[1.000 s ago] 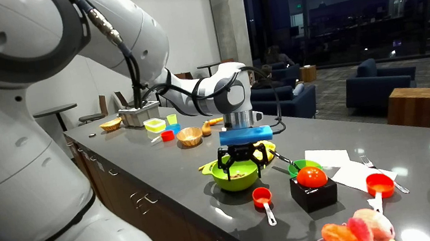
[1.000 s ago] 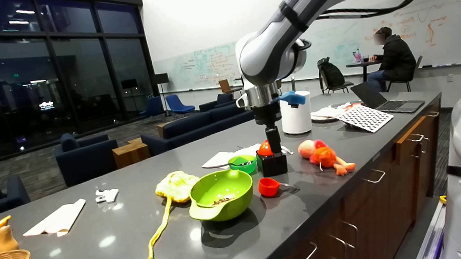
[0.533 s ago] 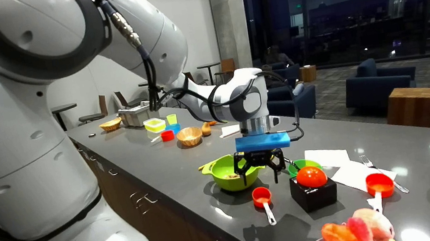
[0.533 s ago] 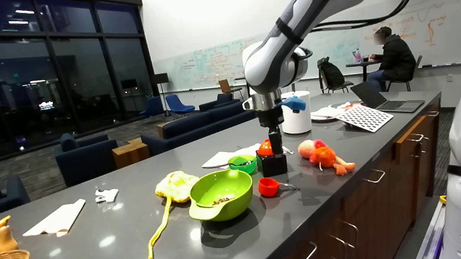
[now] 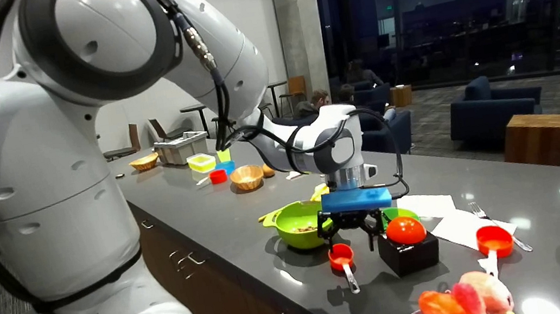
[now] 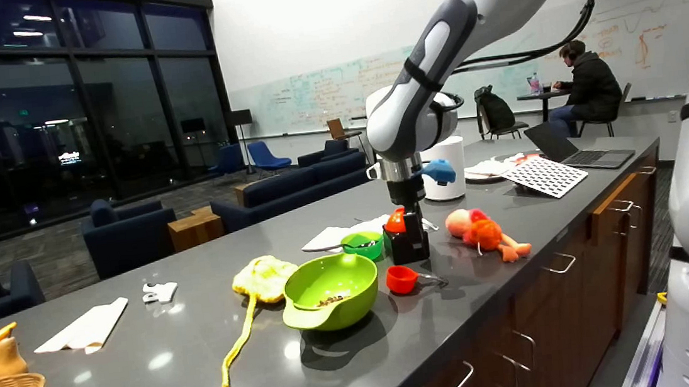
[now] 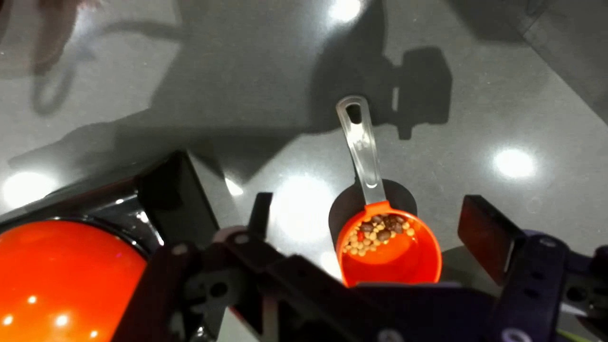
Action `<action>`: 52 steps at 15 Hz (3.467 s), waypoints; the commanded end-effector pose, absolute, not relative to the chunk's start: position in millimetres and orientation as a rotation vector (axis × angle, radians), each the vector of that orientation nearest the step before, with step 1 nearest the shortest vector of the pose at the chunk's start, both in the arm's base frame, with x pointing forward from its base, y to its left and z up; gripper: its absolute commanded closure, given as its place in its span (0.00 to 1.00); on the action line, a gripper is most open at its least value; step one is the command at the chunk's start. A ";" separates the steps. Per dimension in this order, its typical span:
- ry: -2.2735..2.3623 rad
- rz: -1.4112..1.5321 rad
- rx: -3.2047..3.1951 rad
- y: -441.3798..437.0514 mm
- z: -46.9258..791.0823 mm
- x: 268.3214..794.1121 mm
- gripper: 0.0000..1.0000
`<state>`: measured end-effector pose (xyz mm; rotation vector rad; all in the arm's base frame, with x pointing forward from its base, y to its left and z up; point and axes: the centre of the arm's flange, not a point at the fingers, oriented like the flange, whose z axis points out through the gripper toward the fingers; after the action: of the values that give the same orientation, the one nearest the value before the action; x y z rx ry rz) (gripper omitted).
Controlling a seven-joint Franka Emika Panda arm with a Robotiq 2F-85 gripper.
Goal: Pour the contents from the red pot into the green bowl
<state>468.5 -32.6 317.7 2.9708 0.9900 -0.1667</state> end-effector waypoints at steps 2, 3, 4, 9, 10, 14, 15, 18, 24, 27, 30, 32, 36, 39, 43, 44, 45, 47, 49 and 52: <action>0.995 -0.202 2.968 -48.5 304.0 477.6 0.00; 0.990 -0.211 2.976 -51.1 300.5 478.0 0.00; 0.989 -0.221 2.980 -53.2 297.5 478.1 0.00; 1.044 -0.268 3.006 -55.4 290.2 471.8 0.00; 1.101 -0.258 3.018 -50.5 299.0 462.6 0.00; 1.072 -0.264 3.014 -49.1 289.0 470.6 0.00; 1.074 -0.264 3.013 -48.6 289.3 470.6 0.00; 1.149 -0.271 2.994 -49.8 290.0 470.9 0.00; 1.471 -0.302 2.900 -51.4 286.0 470.3 0.00; 1.460 -0.249 2.885 -49.5 281.3 469.0 0.00; 1.397 -0.158 2.875 -45.8 275.2 472.1 0.00; 1.362 -0.113 2.874 -44.5 271.9 472.9 0.00; 1.321 -0.071 2.890 -43.3 265.9 464.8 0.00; 1.294 -0.074 2.910 -42.5 260.6 455.6 0.00; 1.288 -0.090 2.923 -39.7 250.5 449.7 0.00; 1.294 -0.096 2.923 -38.5 247.2 449.2 0.00; 1.300 -0.100 2.922 -37.6 244.4 449.0 0.00; 1.315 -0.113 2.918 -35.3 239.9 449.7 0.00; 1.322 -0.120 2.917 -33.9 237.4 449.9 0.00; 1.315 -0.113 2.916 -35.7 235.9 448.9 0.00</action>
<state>454.5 -37.2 241.8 2.9121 1.3275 -0.1404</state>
